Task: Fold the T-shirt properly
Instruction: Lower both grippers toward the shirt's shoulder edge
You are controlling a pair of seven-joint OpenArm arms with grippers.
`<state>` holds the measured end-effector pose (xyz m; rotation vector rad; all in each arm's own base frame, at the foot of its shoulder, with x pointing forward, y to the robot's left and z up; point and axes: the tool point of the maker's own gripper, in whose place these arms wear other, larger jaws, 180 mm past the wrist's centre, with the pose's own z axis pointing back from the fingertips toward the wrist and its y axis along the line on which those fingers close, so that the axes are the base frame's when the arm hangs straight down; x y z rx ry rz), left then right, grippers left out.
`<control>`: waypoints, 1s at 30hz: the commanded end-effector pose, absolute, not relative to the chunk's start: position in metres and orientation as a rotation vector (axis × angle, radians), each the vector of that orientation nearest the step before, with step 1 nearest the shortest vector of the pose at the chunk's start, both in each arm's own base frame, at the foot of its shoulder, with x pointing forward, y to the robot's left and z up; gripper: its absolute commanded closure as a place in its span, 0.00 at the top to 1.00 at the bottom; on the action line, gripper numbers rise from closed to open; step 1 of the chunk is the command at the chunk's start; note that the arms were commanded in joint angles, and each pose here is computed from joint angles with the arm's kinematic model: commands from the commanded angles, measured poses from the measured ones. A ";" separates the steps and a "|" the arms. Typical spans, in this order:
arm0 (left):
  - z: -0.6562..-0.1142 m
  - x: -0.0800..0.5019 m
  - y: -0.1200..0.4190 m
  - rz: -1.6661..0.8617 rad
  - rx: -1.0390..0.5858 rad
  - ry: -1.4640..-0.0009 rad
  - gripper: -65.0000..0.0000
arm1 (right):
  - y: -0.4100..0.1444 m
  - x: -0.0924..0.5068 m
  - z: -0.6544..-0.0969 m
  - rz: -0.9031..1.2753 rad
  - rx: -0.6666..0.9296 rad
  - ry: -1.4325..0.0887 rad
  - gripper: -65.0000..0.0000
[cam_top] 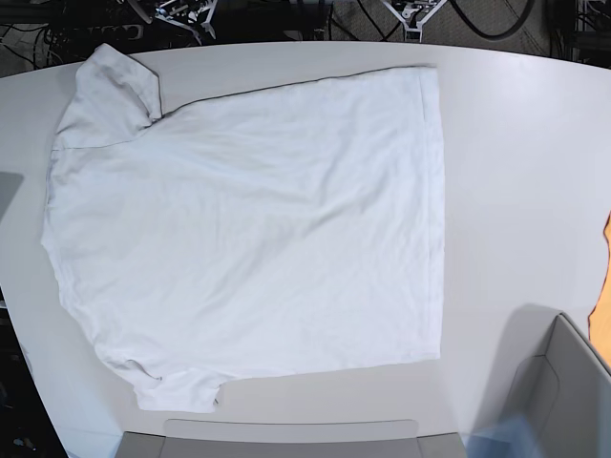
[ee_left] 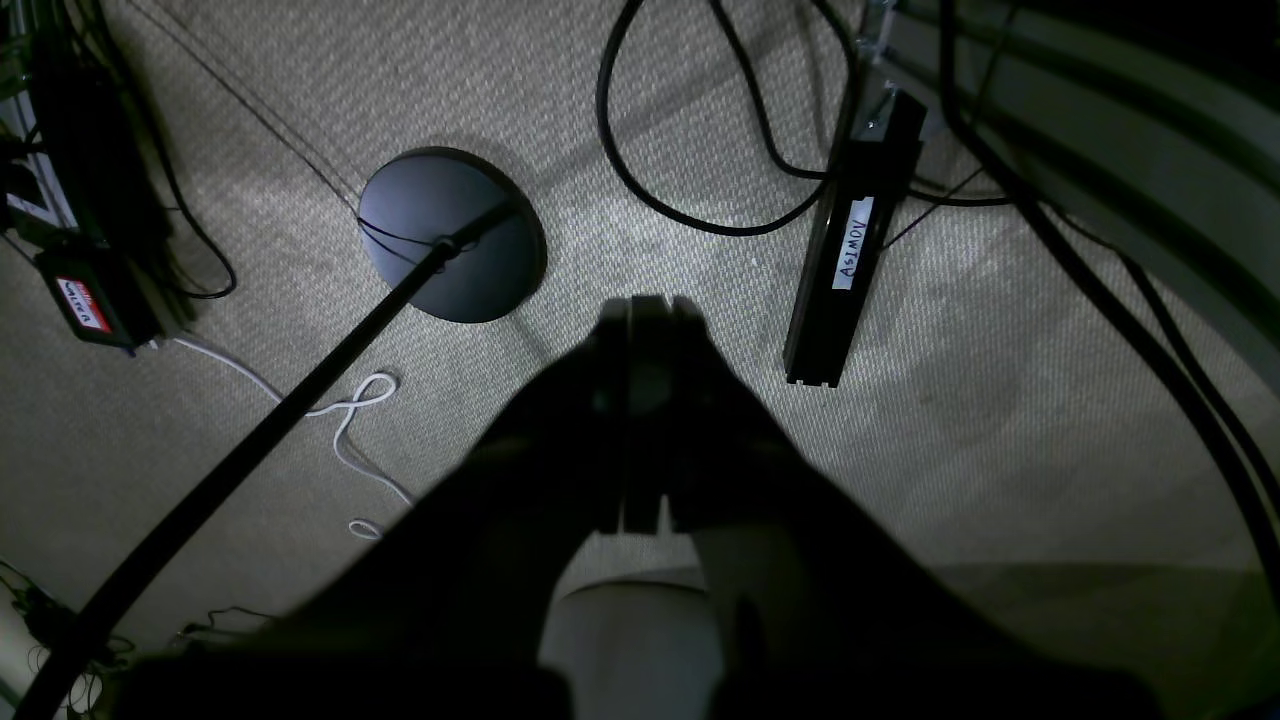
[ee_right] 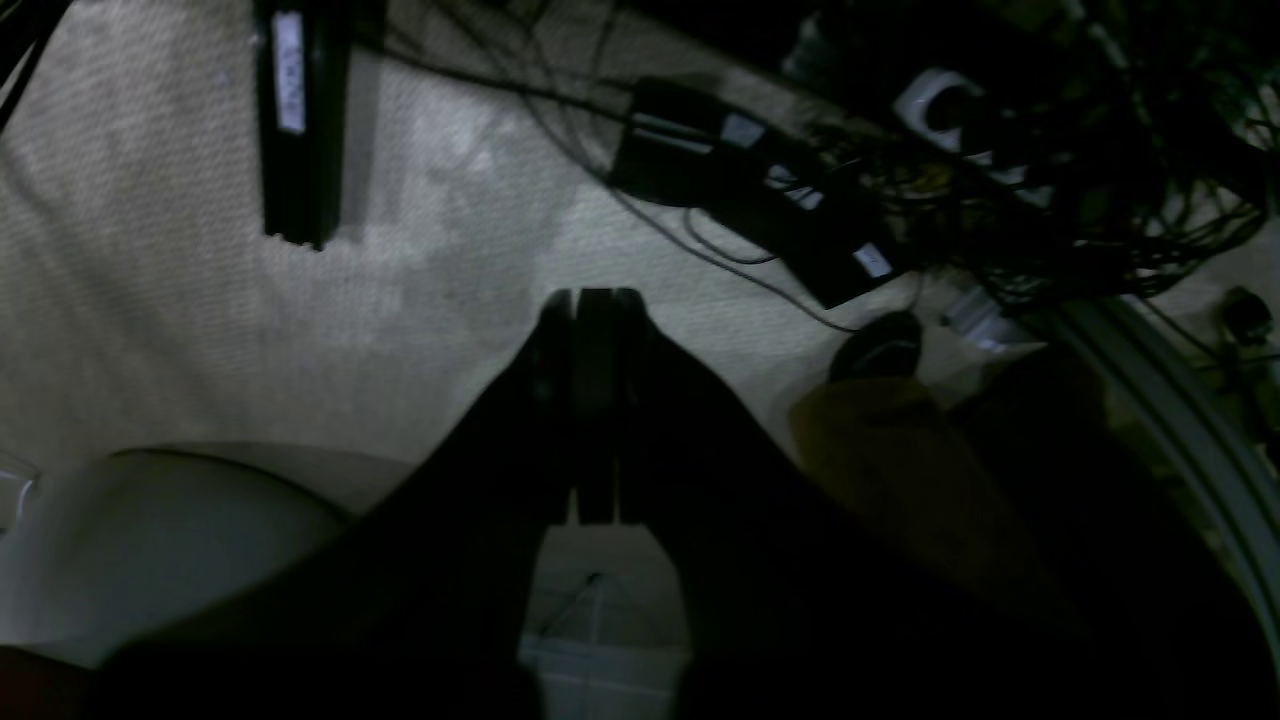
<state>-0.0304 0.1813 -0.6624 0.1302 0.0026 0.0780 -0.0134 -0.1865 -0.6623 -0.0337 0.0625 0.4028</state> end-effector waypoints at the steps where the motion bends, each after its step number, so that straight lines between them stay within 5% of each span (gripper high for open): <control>1: -0.662 -0.021 0.186 0.077 0.149 -0.047 0.00 | -0.193 -0.008 -0.662 0.399 -0.045 0.051 0.00; 8: -0.653 -0.014 0.191 0.060 0.164 -0.241 0.00 | -0.188 -0.013 -0.662 0.401 -0.035 0.043 0.00; 18: -0.651 -0.036 0.192 0.061 0.168 -0.220 0.00 | -0.159 -0.038 -0.656 0.423 0.024 -0.024 0.00; 30: -0.626 -0.023 0.198 0.036 0.179 -0.384 0.00 | -0.169 -0.090 -0.645 0.444 0.031 0.025 0.00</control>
